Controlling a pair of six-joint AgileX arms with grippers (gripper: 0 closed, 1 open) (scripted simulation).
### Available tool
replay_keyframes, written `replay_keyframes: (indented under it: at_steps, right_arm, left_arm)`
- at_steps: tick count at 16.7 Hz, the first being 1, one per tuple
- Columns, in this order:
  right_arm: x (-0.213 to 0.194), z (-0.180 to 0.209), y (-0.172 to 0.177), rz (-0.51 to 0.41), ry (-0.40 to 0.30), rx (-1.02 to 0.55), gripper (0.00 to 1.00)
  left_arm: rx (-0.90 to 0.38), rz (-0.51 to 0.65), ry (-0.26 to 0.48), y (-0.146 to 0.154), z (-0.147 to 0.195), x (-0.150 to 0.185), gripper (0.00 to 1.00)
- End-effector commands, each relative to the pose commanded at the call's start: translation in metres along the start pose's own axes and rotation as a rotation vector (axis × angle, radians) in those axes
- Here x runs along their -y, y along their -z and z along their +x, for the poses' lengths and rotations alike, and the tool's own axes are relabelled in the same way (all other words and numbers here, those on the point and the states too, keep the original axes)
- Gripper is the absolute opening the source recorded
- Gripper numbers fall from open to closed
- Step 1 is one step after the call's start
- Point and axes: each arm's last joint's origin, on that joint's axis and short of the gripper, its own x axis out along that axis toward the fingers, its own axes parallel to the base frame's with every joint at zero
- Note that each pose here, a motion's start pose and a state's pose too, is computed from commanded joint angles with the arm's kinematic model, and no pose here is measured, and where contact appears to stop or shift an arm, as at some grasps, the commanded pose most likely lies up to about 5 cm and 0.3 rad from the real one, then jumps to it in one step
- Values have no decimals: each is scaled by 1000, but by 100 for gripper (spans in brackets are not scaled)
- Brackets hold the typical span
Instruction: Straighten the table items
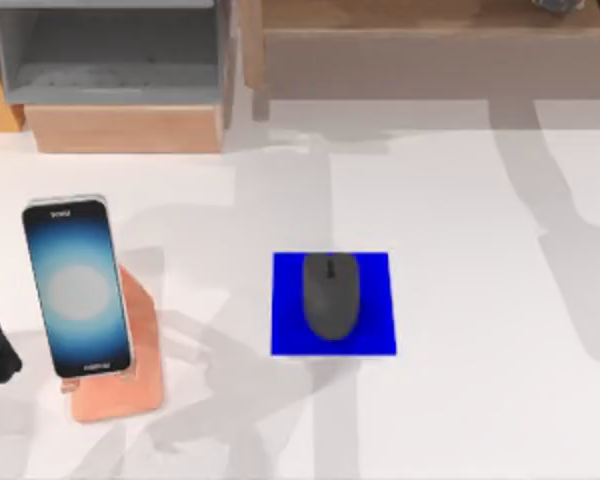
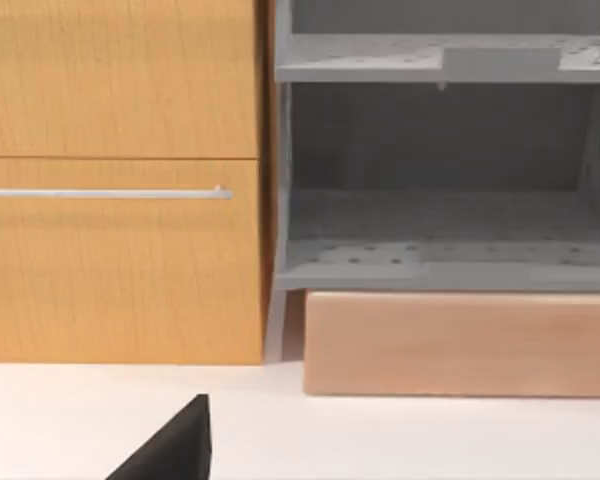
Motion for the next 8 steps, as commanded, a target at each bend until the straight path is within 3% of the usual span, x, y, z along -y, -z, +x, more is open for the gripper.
replay_keyframes:
  at_steps: [8]
  right_arm:
    - [-1, 1, 1, -2, -1, -3, 0]
  left_arm:
    - [0, 0, 0, 0, 0, 0, 100]
